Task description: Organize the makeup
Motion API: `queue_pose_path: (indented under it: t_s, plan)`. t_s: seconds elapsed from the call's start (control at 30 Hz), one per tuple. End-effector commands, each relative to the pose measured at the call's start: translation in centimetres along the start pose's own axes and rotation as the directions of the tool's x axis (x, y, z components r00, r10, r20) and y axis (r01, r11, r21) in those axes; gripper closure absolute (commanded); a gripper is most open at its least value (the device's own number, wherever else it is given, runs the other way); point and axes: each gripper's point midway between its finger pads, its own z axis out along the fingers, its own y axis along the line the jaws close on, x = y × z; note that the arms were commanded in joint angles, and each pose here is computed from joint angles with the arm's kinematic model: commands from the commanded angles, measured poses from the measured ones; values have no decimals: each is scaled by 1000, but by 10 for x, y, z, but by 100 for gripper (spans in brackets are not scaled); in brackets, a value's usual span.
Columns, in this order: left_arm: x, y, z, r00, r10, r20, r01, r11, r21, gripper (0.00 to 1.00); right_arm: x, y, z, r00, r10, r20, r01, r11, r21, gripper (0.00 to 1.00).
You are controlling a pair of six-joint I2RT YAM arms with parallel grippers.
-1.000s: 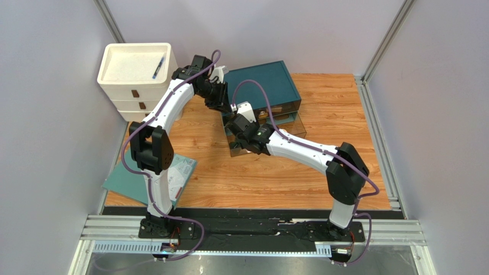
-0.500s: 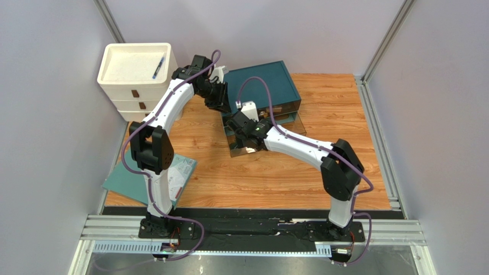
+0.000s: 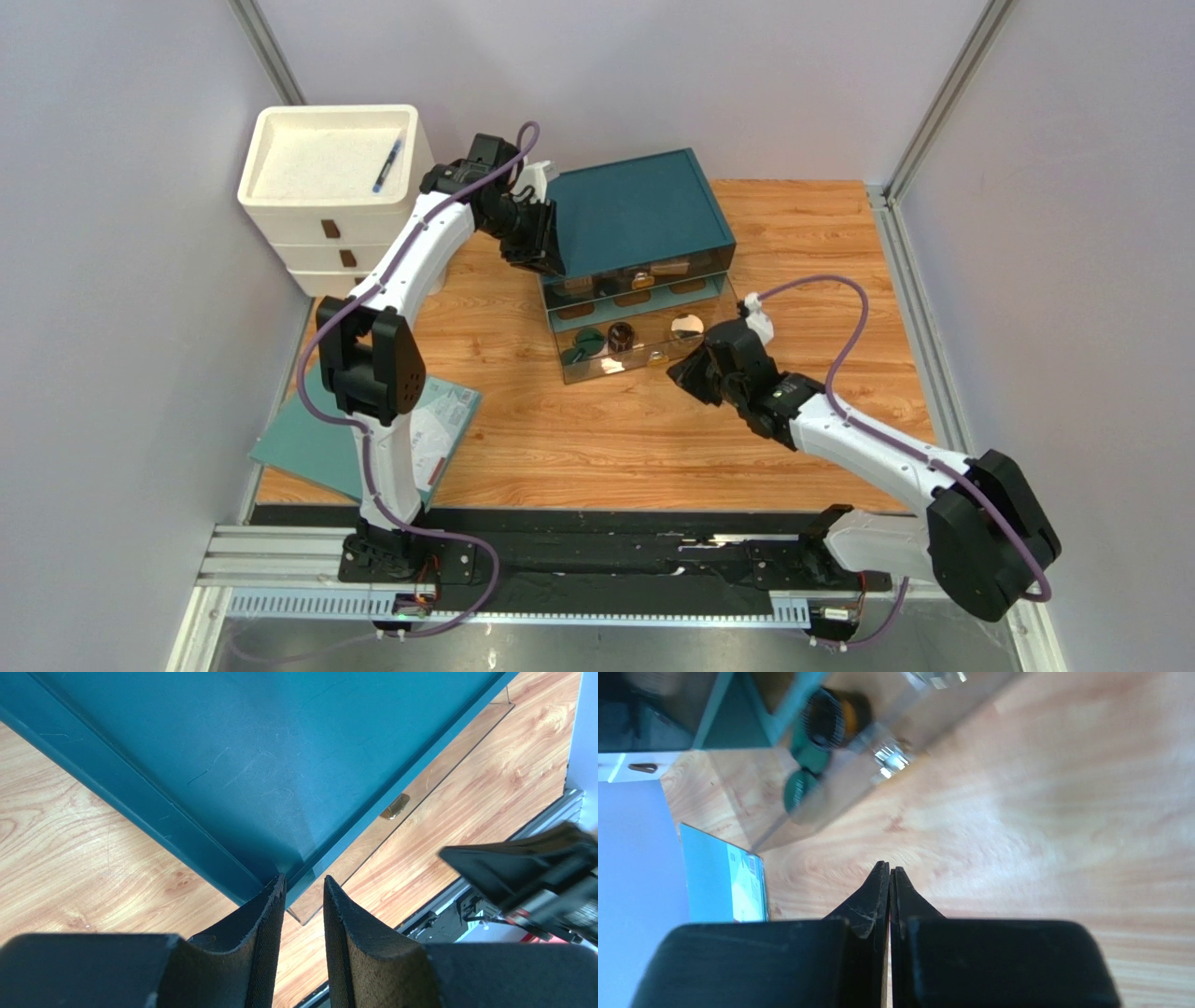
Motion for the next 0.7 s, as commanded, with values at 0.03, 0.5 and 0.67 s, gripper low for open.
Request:
queue_pose_path:
  t_s: [0.03,0.5,0.67]
  plan:
    - [62,44,8,963,-107,-247,68,985,-162,64,3,18,8,965,255,-56,-260,958,-124,100]
    - [63,43,9,963,-110,-248,73,986,-152,64,-1,14,68,906,404,-127,-417,902,-110,100]
    - [64,44,8,962,-108,-250,70,985,-157,64,-27,35,81,900,424,-95,-435,885,-166,100]
